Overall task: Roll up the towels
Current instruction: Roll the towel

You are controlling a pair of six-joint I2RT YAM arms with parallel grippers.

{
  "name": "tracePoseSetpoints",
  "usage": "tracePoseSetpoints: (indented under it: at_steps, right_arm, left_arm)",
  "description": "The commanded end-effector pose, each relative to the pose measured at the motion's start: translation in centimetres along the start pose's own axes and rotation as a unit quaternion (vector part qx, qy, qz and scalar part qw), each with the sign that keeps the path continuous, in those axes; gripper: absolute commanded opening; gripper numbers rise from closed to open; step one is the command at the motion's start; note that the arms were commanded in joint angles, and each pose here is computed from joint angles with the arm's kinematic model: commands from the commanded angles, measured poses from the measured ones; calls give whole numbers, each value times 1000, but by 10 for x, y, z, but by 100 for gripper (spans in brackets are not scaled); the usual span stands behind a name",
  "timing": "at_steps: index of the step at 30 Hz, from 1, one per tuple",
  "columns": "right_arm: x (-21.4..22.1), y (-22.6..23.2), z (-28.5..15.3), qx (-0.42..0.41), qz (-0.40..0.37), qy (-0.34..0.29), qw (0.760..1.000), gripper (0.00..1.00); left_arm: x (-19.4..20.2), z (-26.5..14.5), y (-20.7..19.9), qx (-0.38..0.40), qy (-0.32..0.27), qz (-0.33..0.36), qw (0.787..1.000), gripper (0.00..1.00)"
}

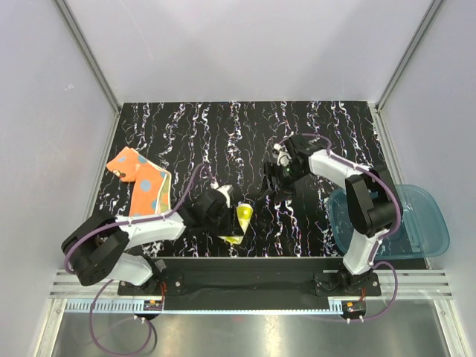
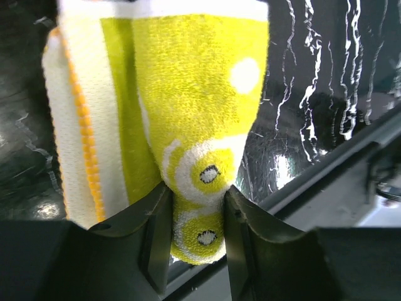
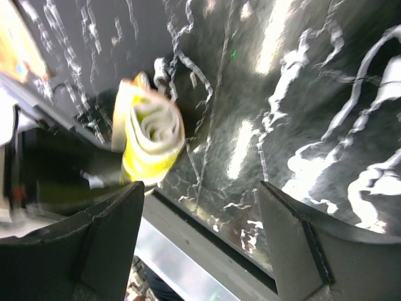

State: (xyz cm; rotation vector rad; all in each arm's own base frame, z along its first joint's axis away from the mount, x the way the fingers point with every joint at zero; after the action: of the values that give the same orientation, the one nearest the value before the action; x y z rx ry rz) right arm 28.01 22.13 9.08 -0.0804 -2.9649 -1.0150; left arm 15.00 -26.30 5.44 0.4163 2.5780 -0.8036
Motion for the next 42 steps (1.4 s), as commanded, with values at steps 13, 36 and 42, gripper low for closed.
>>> tracePoseSetpoints:
  at_steps: [13, 36, 42]
  right_arm:
    - [47, 36, 24, -204, -41, 25, 978, 79]
    - [56, 44, 110, -228, -43, 55, 971, 57]
    - [60, 45, 118, -233, -41, 57, 970, 31]
  left_arm:
    - [8, -11, 32, 124, 28, -171, 977, 41]
    - [11, -13, 48, 164, 35, -211, 963, 41]
    - [14, -13, 50, 167, 38, -211, 962, 41]
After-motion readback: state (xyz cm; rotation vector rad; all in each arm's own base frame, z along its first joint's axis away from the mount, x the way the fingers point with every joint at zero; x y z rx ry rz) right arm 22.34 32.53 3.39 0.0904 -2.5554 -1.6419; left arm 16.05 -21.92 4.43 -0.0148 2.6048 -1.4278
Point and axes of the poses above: each gripper's point midway between its finger pads, its own z axis out along the fingers, its own y axis along the line the jaws close on, x = y × z, the point moved 3 cm from there along -z, back along the fingers, and after that the axes turned 10 degrees about z, right-handed, at the moved point
